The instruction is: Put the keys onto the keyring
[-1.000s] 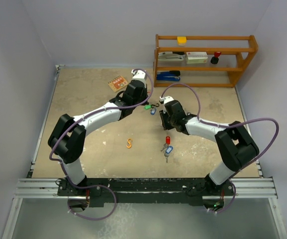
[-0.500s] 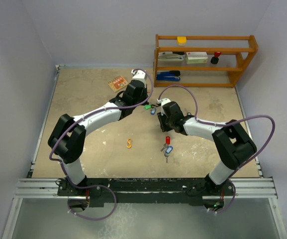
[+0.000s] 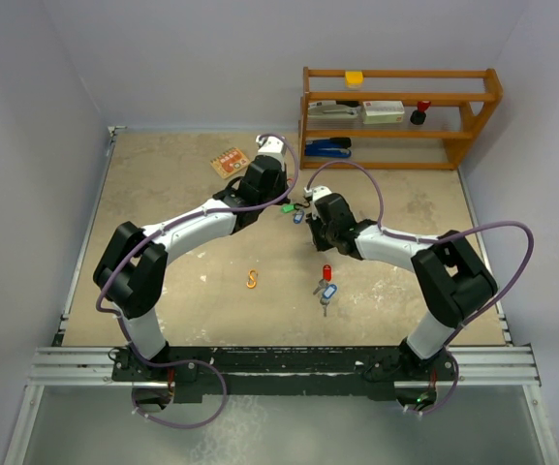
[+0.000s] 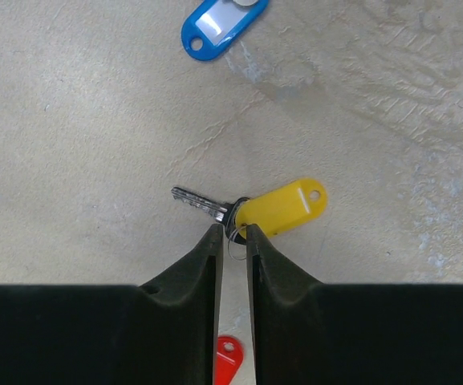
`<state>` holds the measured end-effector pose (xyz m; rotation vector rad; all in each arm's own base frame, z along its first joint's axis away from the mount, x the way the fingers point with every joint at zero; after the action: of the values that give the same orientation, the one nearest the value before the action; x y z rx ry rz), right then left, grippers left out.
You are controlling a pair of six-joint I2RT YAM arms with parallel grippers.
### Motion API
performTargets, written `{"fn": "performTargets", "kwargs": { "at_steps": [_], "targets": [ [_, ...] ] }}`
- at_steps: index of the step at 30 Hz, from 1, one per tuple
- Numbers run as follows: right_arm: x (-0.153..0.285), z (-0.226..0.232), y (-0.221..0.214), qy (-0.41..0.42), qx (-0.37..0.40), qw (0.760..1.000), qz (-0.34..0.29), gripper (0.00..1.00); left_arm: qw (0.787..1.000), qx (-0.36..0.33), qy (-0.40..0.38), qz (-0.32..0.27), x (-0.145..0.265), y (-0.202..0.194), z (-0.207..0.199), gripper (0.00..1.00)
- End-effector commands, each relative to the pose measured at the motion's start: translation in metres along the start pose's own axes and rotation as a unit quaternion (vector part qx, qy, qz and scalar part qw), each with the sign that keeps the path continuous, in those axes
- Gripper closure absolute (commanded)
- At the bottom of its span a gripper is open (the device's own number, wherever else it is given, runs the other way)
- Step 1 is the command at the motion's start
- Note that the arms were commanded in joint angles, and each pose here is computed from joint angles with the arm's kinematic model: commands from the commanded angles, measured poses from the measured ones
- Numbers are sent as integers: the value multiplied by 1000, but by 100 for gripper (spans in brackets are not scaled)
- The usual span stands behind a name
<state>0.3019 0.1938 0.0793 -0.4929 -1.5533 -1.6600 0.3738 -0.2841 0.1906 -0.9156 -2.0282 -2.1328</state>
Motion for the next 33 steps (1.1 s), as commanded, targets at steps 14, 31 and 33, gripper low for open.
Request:
{"fn": "performTargets", "kwargs": {
  "at_steps": [14,31,33],
  "targets": [
    [1,4,8,3,3,1000,-10,74,1000,4,4,-29,4,18,2,100],
    [-4,3,1,2,2,1000,1,74,1000,4,5,-29,5,18,3,100],
    [-3,3,2,1,2,1000,0,74,1000,4,6,-30,5,18,3,100]
  ]
}}
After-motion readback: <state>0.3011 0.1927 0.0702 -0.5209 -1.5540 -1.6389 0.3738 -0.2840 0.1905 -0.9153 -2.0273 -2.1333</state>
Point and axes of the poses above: each gripper's point midway between its finger pads, its own x axis back along the fingers, its own z axis along the line the jaws close on, y = z × x, the point moved 6 cm from there along x, back along the fingers, and after that the axes turned 14 degrees about -x, right-handed, at the moved point
